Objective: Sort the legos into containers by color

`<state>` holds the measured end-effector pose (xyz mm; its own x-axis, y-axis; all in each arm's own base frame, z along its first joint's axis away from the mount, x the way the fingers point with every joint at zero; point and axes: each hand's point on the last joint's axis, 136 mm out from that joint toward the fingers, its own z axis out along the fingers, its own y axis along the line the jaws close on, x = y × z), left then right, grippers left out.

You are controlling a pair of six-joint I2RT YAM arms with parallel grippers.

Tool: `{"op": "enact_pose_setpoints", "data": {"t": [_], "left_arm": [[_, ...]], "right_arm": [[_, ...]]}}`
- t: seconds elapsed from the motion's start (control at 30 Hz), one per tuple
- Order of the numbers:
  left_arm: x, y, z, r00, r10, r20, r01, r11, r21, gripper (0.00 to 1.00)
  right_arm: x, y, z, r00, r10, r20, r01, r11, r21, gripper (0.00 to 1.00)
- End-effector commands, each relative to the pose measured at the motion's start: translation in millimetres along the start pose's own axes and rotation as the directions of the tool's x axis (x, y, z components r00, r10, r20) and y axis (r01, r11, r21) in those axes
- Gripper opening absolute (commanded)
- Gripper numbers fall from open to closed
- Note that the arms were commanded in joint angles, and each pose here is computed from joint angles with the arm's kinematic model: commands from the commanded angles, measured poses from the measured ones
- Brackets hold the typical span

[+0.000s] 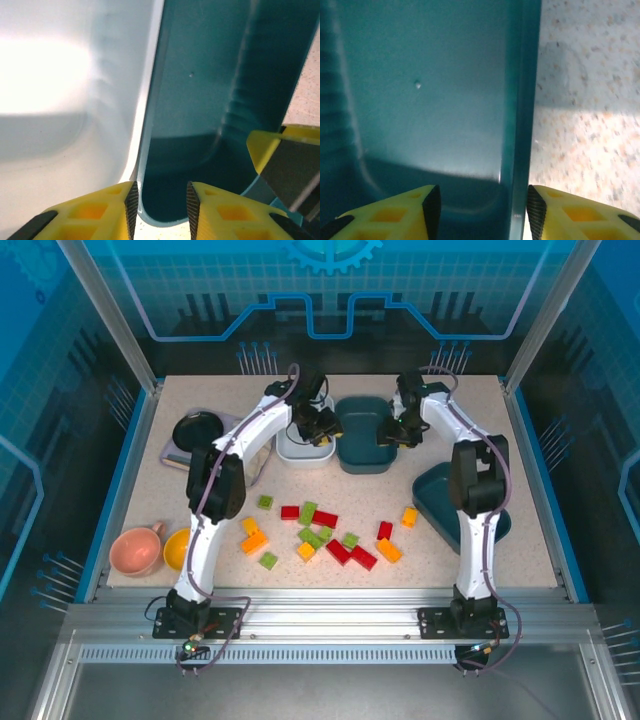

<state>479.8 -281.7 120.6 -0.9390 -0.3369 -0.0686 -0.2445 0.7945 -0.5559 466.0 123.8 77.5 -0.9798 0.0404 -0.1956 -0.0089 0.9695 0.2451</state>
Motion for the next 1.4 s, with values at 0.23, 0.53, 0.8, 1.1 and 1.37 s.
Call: {"op": "enact_pose_setpoints", "data": {"t": [0.23,0.53,0.8,1.1,1.37], "left_arm": [[23,-32,-46,0.996,0.087,0.026,-0.088,0.994,0.068,0.45],[80,-47,-51,0.990,0.135,-0.041,-0.128,0.981,0.146,0.47],[102,-41,-54,0.986,0.150,-0.072,-0.138,0.980,0.146,0.48],[107,-38,-73,0.989,0.144,-0.035,-0.137,0.979,0.150,0.48],[113,-27,-81,0.992,0.127,-0.025,-0.123,0.985,0.125,0.48]], "right_arm": [[95,-41,-91,0.983,0.153,0.106,-0.162,0.983,0.083,0.55],[172,-55,-80,0.932,0.359,0.057,-0.360,0.933,0.003,0.64],[94,-54,-55,0.857,0.512,0.057,-0.500,0.853,-0.151,0.59],[16,-79,-38,0.769,0.634,0.081,-0.610,0.766,-0.202,0.40],[-75,-100,-20,0.692,0.714,0.104,-0.665,0.687,-0.292,0.32]]}}
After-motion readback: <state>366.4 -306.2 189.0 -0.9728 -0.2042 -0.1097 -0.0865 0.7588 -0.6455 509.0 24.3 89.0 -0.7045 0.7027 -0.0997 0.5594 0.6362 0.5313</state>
